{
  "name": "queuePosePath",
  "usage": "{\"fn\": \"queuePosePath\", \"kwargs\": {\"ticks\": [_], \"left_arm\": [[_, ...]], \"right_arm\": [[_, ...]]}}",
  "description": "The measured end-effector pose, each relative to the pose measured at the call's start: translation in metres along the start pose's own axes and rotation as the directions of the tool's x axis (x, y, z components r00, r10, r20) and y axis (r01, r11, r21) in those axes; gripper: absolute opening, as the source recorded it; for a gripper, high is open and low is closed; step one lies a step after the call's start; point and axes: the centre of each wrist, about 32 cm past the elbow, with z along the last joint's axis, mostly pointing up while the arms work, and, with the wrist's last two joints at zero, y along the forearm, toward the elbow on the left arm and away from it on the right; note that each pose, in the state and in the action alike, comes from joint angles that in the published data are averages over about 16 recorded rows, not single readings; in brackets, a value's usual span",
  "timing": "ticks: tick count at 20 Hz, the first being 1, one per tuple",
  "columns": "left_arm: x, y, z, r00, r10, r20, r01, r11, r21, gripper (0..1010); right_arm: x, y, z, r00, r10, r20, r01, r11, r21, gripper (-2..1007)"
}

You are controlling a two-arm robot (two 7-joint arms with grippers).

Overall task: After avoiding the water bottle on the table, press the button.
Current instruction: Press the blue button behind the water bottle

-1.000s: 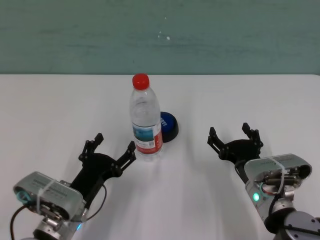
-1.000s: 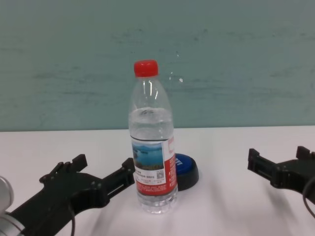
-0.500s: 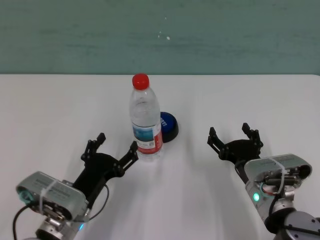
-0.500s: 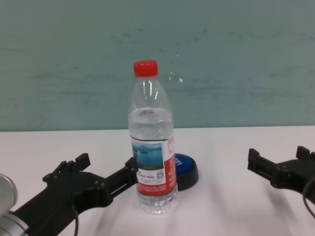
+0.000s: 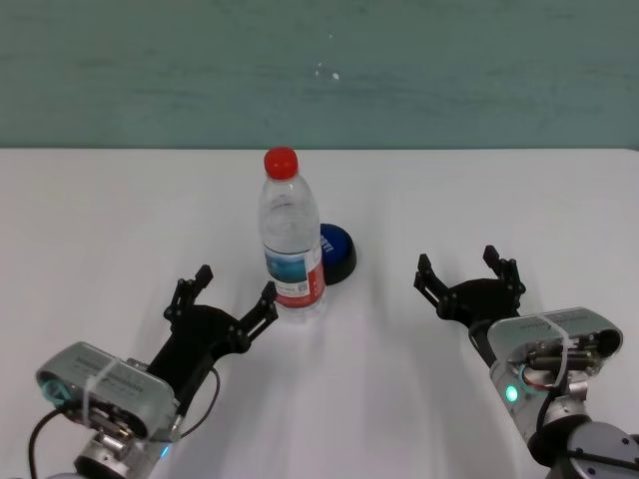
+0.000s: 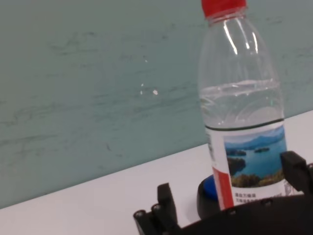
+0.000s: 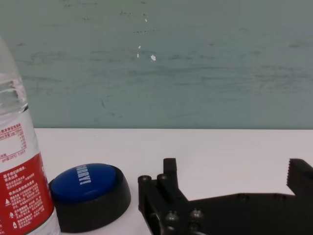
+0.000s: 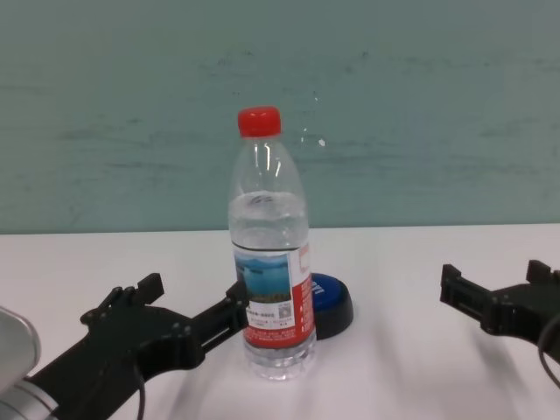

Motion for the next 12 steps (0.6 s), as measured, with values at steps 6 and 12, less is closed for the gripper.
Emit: {"fn": "queuePosePath", "kwargs": {"ticks": [6,12], "left_arm": [[-0.0009,-0.0015,-0.0007,1.000,0.000,0.003,0.000,1.0000,0.000,1010],[-0.0016,-0.0025,-0.0014,1.000,0.001,0.005,-0.001,1.0000,0.001,1010]], "right_arm": [[0.0000,0.0000,0.0000,1.0000,0.000,0.000,0.000,1.0000,0.000,1004],[0.0000,0.0000,0.0000,1.0000,0.000,0.000,0.000,1.0000,0.000,1004]]}}
